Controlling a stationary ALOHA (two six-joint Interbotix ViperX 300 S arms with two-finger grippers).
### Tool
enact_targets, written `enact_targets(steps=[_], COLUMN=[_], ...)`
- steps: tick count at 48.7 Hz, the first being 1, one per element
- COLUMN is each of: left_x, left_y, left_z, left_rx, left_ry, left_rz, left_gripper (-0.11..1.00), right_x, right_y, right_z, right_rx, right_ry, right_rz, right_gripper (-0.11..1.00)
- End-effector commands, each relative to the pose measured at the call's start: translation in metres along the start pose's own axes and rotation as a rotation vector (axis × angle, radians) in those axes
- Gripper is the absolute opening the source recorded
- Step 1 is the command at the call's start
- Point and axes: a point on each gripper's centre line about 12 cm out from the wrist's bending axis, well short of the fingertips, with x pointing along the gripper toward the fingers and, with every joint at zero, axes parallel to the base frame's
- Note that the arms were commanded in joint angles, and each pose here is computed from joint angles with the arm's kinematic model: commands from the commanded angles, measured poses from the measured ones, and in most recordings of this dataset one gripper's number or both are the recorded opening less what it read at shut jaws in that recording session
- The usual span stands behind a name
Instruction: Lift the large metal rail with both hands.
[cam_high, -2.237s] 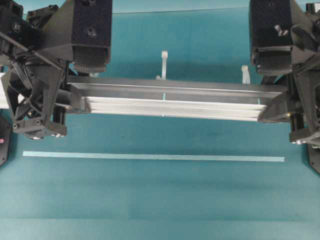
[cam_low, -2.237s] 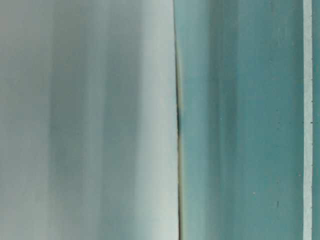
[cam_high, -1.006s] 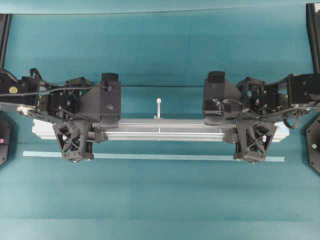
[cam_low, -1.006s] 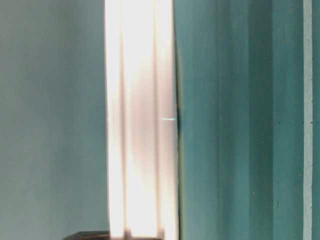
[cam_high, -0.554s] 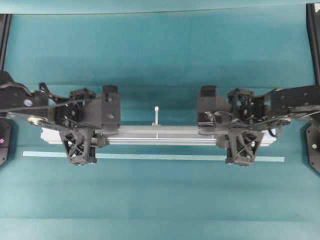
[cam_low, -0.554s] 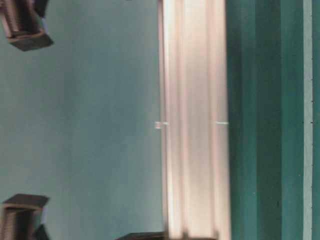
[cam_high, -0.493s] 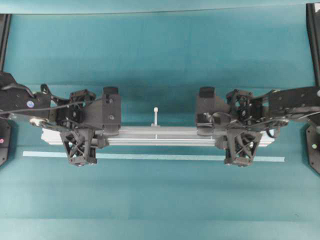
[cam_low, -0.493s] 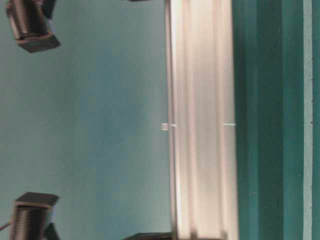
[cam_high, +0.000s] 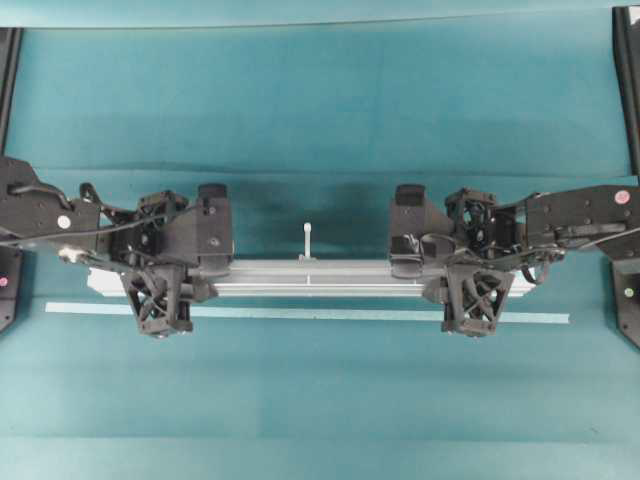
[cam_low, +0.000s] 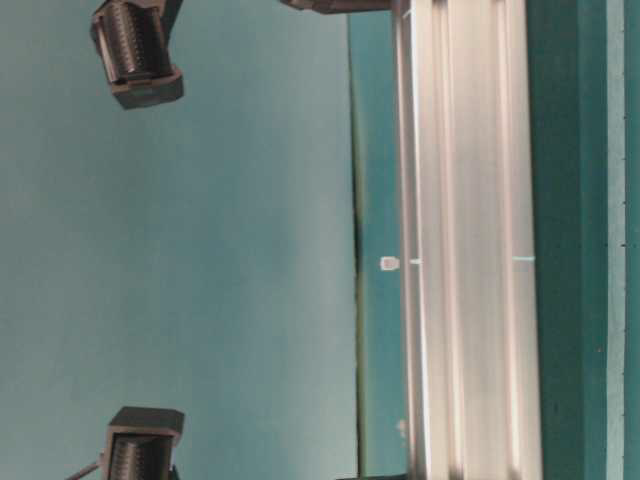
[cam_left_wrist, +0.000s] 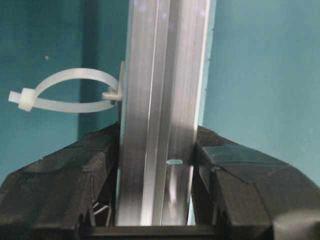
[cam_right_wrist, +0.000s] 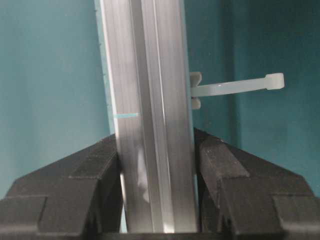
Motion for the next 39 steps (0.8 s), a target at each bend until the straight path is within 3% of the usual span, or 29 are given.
enact_targets(steps=[1, 39], left_x=[0.003, 0.016], left_y=[-0.002, -0.004], left_z=[-0.003, 0.000], left_rx=[-0.011, 0.002], left_ry=[-0.003, 0.004], left_rz=[-0.003, -0.005], left_gripper=[0.36, 0.36], right_x=[0.005, 0.024], right_y=[0.002, 0.010], right_z=[-0.009, -0.018], right_rx=[0.005, 0.000], right_ry=[0.031, 0.037], right_rz=[0.006, 0.021], right_gripper=[0.38, 0.38])
